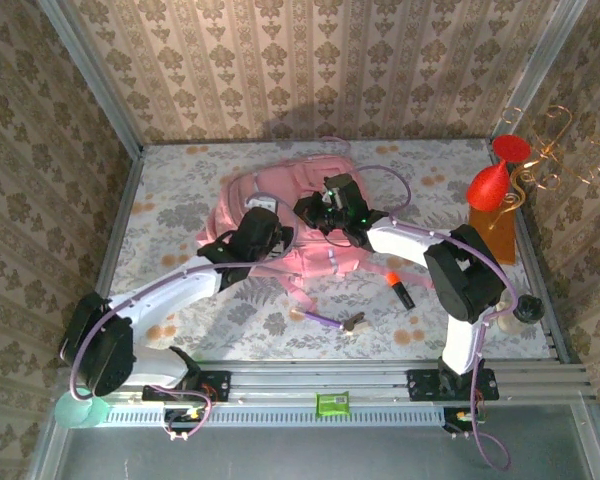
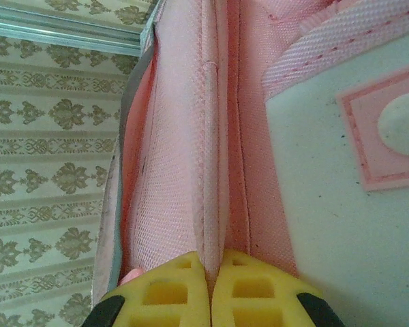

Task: Pack the student bag

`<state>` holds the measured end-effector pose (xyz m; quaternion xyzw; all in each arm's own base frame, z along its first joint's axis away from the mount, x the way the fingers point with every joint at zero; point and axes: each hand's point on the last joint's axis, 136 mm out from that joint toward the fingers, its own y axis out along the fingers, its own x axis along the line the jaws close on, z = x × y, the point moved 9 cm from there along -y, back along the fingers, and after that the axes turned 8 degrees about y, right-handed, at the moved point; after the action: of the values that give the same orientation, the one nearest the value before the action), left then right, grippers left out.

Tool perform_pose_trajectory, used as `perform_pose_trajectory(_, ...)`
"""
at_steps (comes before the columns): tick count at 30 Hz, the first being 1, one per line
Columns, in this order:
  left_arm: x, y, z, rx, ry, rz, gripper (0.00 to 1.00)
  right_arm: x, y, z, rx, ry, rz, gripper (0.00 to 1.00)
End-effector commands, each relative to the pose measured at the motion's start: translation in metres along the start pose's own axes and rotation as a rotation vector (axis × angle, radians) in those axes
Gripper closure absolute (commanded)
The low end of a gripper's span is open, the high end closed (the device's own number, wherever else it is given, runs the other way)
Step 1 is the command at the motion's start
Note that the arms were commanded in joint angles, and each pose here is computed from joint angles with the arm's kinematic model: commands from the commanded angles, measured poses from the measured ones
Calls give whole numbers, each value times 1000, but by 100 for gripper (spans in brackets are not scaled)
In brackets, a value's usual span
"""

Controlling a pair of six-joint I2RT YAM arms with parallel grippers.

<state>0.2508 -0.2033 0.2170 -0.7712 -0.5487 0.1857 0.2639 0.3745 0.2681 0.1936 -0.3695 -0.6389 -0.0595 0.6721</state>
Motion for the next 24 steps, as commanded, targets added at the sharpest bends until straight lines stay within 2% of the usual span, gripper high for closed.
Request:
perform_pose_trajectory(1, 7, 5, -3, 19, 63, -140, 29, 58, -22, 0, -23, -57, -246, 100)
perform_pose_trajectory(5, 9, 15, -2, 23, 99, -225, 26, 61, -20, 0, -8, -56, -259, 100)
perform_pose_trajectory(10, 9, 26, -15, -3, 109, -243, 28, 51, -19, 1, -6, -60, -231, 100)
perform_pose_trajectory(21, 20, 20, -26, -40, 83, -198, 67, 26, -9, -7, 2, -79, -131, 100)
perform_pose_trajectory(24, 24, 21, -26, -29, 79, -192, 74, 22, -5, -7, 11, -86, -105, 100)
